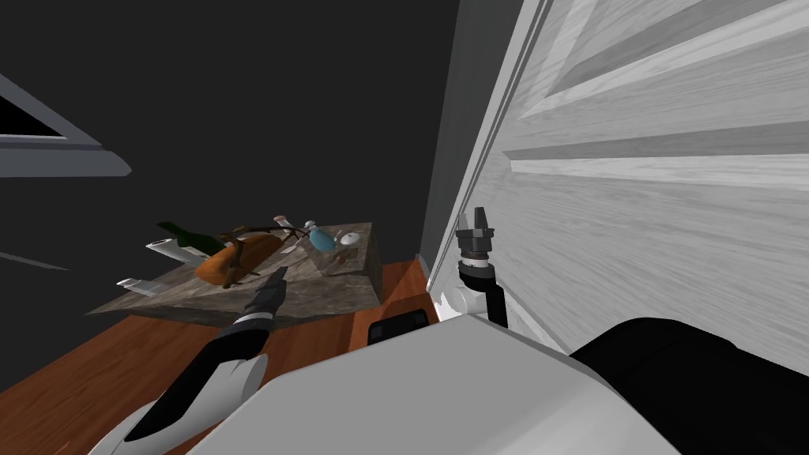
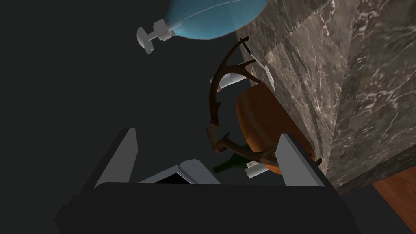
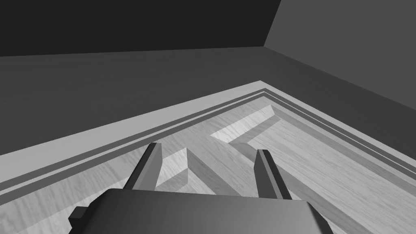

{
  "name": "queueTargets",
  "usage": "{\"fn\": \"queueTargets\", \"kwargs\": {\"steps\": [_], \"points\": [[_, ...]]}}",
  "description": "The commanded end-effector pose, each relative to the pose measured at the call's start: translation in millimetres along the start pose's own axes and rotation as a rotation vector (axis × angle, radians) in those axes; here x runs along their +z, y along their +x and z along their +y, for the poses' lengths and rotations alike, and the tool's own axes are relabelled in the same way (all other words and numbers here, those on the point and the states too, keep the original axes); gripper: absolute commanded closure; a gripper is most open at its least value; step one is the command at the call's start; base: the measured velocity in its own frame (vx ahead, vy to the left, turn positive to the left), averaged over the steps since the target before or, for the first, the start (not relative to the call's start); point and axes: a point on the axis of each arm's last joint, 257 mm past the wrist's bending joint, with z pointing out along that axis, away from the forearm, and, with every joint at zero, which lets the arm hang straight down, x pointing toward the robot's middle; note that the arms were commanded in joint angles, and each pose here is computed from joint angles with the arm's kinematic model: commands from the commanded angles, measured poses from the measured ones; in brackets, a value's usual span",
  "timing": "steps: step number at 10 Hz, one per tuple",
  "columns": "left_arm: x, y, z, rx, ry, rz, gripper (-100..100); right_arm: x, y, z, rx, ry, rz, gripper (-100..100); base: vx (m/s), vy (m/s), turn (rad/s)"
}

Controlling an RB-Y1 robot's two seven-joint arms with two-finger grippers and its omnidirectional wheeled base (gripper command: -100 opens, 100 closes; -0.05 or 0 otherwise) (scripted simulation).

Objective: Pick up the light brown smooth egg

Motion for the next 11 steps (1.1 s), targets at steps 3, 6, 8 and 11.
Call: {"fn": "queueTargets", "kwargs": {"steps": [3,6,8,11], "points": [[0.7,0.5,17.2,0.013,-0.071,0.007,-100,0.0,0.0,0.0,0.000,0.000,0.000,0,0.049,-0.064,-0.039],[0.2,1.5,37.5,0.028,-0.150,0.017,-100,0.0,0.0,0.0,0.000,0.000,0.000,0,0.076,-0.083,-0.058],[-1.0,3.4,53.5,0.041,-0.213,0.026,-100,0.0,0.0,0.0,0.000,0.000,0.000,0,0.090,-0.082,-0.091],[-3.9,6.7,71.7,0.054,-0.286,0.039,-100,0.0,0.0,0.0,0.000,0.000,0.000,0,0.084,-0.051,-0.077]]}}
